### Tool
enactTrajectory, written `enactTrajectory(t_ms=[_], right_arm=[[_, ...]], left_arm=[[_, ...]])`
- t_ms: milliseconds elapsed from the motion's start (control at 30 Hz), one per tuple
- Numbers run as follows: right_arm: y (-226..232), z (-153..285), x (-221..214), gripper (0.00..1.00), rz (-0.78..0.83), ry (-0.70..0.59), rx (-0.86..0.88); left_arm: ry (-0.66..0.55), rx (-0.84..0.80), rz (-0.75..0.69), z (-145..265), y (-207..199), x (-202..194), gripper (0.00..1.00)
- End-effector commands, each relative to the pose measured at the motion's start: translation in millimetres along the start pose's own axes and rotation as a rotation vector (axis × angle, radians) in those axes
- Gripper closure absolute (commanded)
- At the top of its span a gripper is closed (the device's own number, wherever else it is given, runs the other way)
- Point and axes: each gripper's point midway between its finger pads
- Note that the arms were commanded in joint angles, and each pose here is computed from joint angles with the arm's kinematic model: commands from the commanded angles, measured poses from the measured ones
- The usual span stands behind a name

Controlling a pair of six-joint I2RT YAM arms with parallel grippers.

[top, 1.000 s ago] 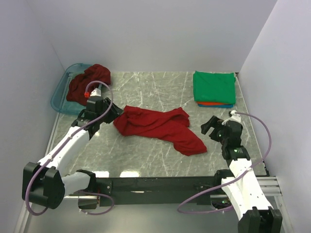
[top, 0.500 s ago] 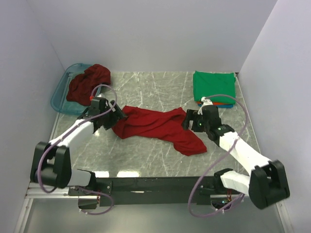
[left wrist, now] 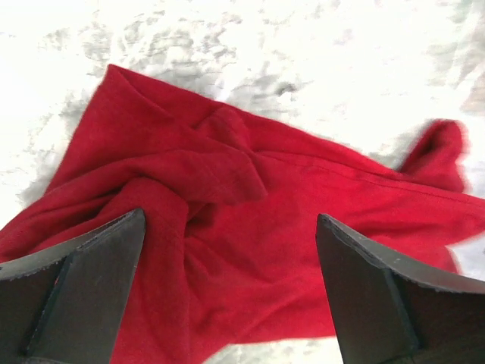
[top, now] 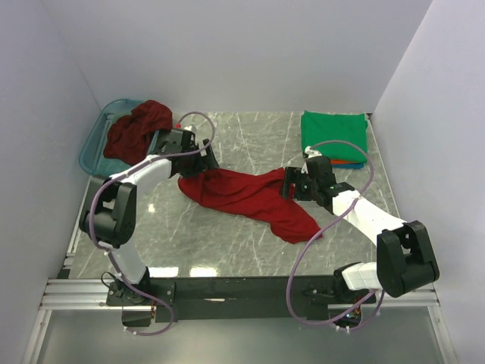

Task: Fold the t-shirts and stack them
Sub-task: Flatten the tshirt out

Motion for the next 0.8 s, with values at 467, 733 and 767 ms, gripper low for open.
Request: enactTrajectory(t_ms=[467, 733, 767], right_arm=[[-1.3, -0.9, 15.1, 0.06, 0.038, -0.044, -0.02], [-2.9, -0.2, 15.5, 0.06, 0.037, -0.057, -0.024], [-2.9, -0.8, 13.9, 0.06, 0.041, -0.054, -0.024]], left_arm=[[-0.033, 0.317, -0.13, 17.8, 0.9, 13.9, 0.06], [-0.034, 0.371, -0.168, 12.8, -9.8, 22.8, 0.04], [-0.037, 0.368, -0.171, 10.8, -11.6, 24.2, 0.04]])
Point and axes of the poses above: each gripper's point midway between its finger pads, its own z axis back along the fingers, its own y axis along the line the jaws close on, x = y × z, and after that the axes turned 8 degrees about z, right-handed
